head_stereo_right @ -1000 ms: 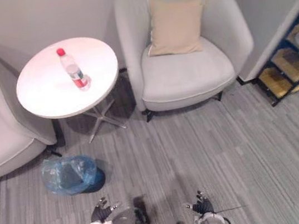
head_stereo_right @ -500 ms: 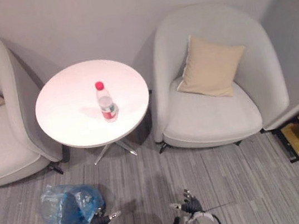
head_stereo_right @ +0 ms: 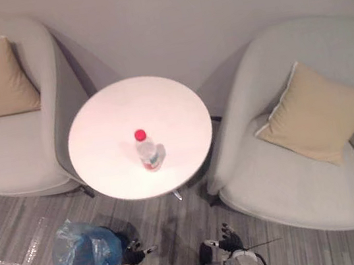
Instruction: Gather rubbish on tea table into small bin, then transfer packed bag to large trash can.
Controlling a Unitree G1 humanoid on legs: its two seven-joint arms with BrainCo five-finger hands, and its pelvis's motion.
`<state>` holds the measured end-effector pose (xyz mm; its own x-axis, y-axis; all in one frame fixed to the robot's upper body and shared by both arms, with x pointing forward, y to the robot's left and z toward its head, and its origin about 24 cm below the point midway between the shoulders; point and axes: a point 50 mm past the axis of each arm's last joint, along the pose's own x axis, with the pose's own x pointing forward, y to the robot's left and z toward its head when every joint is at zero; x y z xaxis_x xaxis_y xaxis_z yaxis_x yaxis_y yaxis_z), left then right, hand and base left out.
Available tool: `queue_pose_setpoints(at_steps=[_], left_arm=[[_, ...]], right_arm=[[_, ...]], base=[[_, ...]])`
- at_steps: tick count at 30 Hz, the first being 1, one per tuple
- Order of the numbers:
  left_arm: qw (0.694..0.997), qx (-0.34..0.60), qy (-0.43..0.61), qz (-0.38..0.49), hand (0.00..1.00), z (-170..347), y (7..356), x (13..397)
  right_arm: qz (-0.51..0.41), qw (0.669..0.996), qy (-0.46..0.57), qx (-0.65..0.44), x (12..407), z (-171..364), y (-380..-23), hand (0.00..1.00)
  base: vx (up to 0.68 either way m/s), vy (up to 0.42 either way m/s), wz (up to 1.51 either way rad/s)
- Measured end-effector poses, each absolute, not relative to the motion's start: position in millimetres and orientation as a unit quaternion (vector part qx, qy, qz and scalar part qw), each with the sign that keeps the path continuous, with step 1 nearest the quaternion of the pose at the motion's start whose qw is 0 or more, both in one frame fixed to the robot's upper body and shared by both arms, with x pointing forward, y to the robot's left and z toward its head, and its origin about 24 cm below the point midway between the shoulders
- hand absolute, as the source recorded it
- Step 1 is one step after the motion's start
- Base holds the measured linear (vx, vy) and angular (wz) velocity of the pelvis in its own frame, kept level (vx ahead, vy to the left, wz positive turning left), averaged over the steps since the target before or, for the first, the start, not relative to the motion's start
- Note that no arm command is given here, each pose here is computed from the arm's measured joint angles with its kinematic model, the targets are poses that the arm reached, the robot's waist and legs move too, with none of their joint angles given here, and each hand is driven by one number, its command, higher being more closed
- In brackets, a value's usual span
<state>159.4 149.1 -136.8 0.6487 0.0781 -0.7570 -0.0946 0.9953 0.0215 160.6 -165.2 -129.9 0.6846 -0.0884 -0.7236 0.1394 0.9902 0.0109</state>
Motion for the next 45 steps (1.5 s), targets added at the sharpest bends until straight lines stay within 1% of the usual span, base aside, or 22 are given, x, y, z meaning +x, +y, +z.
queue_pose_setpoints(at_steps=[1,3,6,10,15,20,26,32,36,39,45], left_arm=[[0.907,-0.01,0.417,0.046,0.0,-137.1,148.2,158.4],[0.912,0.0,0.407,0.048,0.0,-133.8,154.6,163.7],[0.907,0.014,0.418,0.055,0.0,-137.0,165.5,156.0],[0.902,0.02,0.427,0.061,0.0,-139.7,171.7,148.1],[0.898,0.019,0.434,0.061,0.0,-141.9,171.1,143.7],[0.896,0.019,0.439,0.062,0.0,-143.5,171.3,140.3],[0.896,0.029,0.439,0.06,0.0,-144.3,174.1,135.5],[0.895,0.032,0.441,0.061,0.0,-145.0,177.7,132.1],[0.895,0.032,0.442,0.061,0.0,-145.1,180.8,130.3],[0.894,0.033,0.443,0.059,0.0,-145.2,182.8,129.4],[0.893,0.033,0.444,0.065,0.0,-145.4,186.1,126.8]], right_arm=[[-0.066,0.917,0.392,0.028,160.5,-129.6,-169.0,0.0],[-0.061,0.919,0.387,0.033,163.7,-128.2,-162.7,0.0],[-0.059,0.922,0.381,0.036,168.2,-126.4,-158.4,0.0],[-0.061,0.931,0.357,0.038,176.4,-118.8,-157.4,0.0],[-0.086,0.964,0.252,0.015,200.4,-82.0,-168.4,0.0],[-0.094,0.977,0.187,-0.03,203.2,-57.1,-176.6,0.0],[-0.082,0.981,0.157,-0.08,199.8,-45.7,-176.5,0.0],[-0.066,0.986,0.11,-0.108,209.8,-29.3,-179.5,0.0],[-0.041,0.989,0.077,-0.122,228.2,-15.7,-175.2,0.0],[-0.034,0.992,0.056,-0.11,241.6,-7.1,-170.4,0.0],[-0.013,0.993,0.048,-0.105,266.3,-1.5,-160.2,0.0]], base=[[0.06,0.214,0.25],[0.06,0.2,0.18],[0.05,0.139,0.09],[0.04,0.048,-0.02],[0.02,-0.018,-0.08],[-0.01,-0.018,-0.04],[-0.01,0.001,-0.04],[-0.01,-0.002,0.0],[0.01,-0.005,0.04],[0.01,-0.01,0.15],[0.01,-0.011,0.16]])
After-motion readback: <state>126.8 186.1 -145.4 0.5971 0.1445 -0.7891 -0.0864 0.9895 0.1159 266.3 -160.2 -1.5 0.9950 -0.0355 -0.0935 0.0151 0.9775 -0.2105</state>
